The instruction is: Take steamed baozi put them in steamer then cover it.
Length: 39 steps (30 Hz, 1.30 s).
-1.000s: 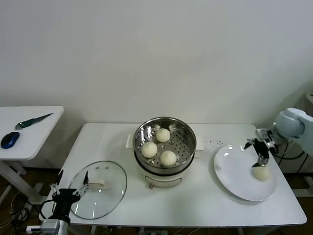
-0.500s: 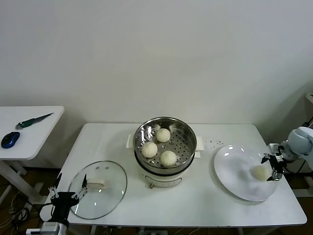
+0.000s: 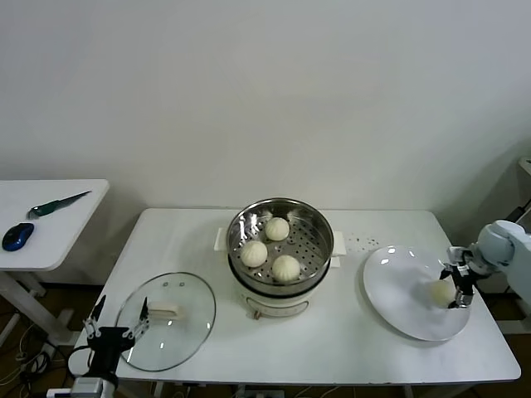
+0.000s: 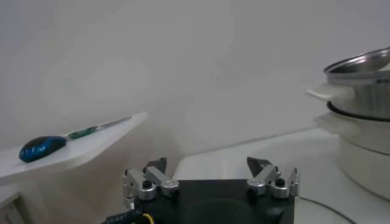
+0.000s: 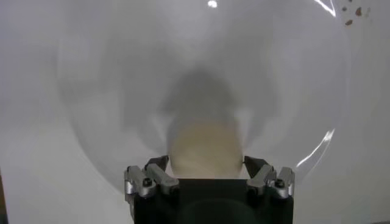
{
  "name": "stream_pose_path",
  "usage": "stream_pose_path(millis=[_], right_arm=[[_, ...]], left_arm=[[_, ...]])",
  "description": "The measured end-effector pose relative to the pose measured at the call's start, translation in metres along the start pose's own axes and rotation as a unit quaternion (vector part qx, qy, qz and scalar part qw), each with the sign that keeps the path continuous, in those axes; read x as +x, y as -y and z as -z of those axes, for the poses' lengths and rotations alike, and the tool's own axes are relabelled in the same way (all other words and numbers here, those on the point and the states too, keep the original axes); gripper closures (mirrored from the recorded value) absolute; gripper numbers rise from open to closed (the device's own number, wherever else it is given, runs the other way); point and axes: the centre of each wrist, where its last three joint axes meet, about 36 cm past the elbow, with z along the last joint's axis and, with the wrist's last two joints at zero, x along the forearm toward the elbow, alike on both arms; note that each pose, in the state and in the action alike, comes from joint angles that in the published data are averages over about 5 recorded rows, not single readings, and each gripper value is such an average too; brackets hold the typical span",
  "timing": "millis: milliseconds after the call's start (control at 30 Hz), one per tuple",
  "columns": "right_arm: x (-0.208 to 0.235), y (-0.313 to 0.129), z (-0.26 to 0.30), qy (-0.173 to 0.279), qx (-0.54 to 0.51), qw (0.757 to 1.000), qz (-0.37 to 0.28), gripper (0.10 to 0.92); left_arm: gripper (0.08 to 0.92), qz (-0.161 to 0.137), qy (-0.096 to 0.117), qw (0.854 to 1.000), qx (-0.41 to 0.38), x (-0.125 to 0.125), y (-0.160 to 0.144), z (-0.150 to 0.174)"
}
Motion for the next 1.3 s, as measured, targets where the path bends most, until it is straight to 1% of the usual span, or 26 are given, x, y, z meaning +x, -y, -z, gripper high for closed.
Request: stream_pose_path(millis=[200, 400, 467, 733, 967, 1300], right_arm=[[-0.002, 0.004, 0.002, 0.001, -0.001, 1.000, 0.001, 0.202], [0.001, 0.006, 0.002, 0.002, -0.003, 1.000, 0.002, 0.302], [0.003, 0.006, 0.002, 0.003, -0.004, 1.000, 0.002, 0.323], [0.023, 0.017, 0.011, 0.015, -0.005, 1.000, -0.006, 0.343], [0.072, 0.048, 0.050, 0.044, 0.010, 0.999, -0.026, 0.344], [0.170, 0.094, 0.152, 0.099, 0.051, 0.992, -0.058, 0.344]], left_arm=[[0.177, 0.000, 0.000, 1.000, -0.001, 0.000, 0.000, 0.000], [0.177, 0.001, 0.000, 1.000, -0.001, 0.001, 0.000, 0.000], [0.177, 0.002, 0.000, 1.000, -0.002, 0.001, -0.001, 0.000], [0.177, -0.002, 0.000, 1.000, 0.000, 0.003, 0.001, 0.000], [0.177, -0.012, 0.004, 1.000, 0.004, 0.004, 0.006, 0.003], [0.177, -0.028, 0.010, 0.999, 0.011, 0.006, 0.012, 0.006]])
